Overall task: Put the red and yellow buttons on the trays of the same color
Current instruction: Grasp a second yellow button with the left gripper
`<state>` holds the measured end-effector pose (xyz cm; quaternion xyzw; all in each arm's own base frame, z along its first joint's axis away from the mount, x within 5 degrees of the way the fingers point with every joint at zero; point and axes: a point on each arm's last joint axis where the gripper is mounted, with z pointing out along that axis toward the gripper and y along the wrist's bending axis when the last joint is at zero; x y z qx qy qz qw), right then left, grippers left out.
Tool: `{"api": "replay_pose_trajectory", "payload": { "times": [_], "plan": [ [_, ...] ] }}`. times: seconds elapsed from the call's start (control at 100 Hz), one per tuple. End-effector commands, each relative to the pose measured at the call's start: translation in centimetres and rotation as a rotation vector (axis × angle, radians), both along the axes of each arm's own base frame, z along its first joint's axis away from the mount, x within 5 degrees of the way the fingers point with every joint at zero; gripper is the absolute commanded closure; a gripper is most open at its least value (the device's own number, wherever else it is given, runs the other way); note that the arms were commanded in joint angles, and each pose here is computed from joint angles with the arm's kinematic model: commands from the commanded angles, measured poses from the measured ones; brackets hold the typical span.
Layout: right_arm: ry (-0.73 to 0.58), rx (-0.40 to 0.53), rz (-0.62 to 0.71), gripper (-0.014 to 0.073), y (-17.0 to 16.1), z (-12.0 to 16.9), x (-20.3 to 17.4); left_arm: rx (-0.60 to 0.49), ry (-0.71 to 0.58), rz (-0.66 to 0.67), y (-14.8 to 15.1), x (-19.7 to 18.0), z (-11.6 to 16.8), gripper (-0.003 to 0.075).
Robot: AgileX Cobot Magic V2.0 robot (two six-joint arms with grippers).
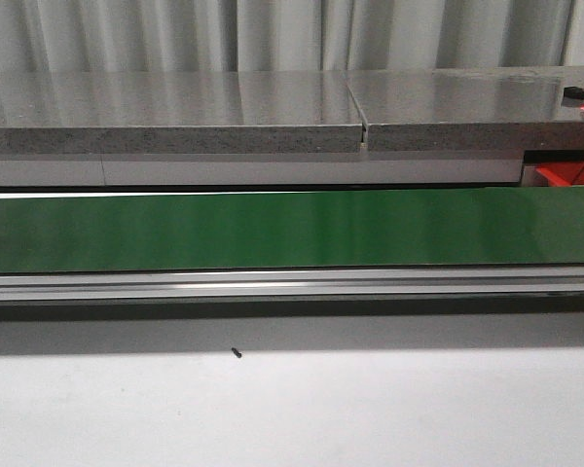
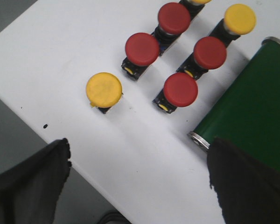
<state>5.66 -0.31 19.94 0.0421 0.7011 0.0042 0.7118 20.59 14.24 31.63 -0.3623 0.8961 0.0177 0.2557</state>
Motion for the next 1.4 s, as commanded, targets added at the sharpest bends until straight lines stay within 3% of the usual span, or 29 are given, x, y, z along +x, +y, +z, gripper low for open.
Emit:
{"api": "replay_pose_trajectory", "payload": {
  "times": [0.0, 0.31, 0.93, 1.03, 1.27, 1.39],
  "plan": [
    [-0.106, -0.020, -0.003, 0.0686, 0.0, 1.3, -0.3, 0.026, -0.042, 0.021, 0.8, 0.3, 0.6, 0.0133],
    [-0.106, -0.020, -0.003, 0.0686, 0.0, 1.3, -0.3, -0.049, 0.081, 0.027, 3.2, 2.7, -4.0, 0.0133],
    [-0.106, -0.020, -0.003, 0.0686, 0.0, 1.3, -0.3, -0.051, 0.126, 0.033, 5.6, 5.3, -9.1, 0.0141],
    [-0.106, -0.020, -0.003, 0.0686, 0.0, 1.3, -0.3, -0.047, 0.125, 0.033, 5.7, 5.5, -9.5, 0.0207],
    [-0.106, -0.020, -0.003, 0.0686, 0.0, 1.3, -0.3, -0.023, 0.096, 0.037, 6.0, 5.7, -9.3, 0.0450],
    [-0.106, -0.020, -0.003, 0.0686, 0.0, 1.3, -0.3, -0.022, 0.094, 0.037, 5.9, 5.7, -9.3, 0.0486]
  ]
}}
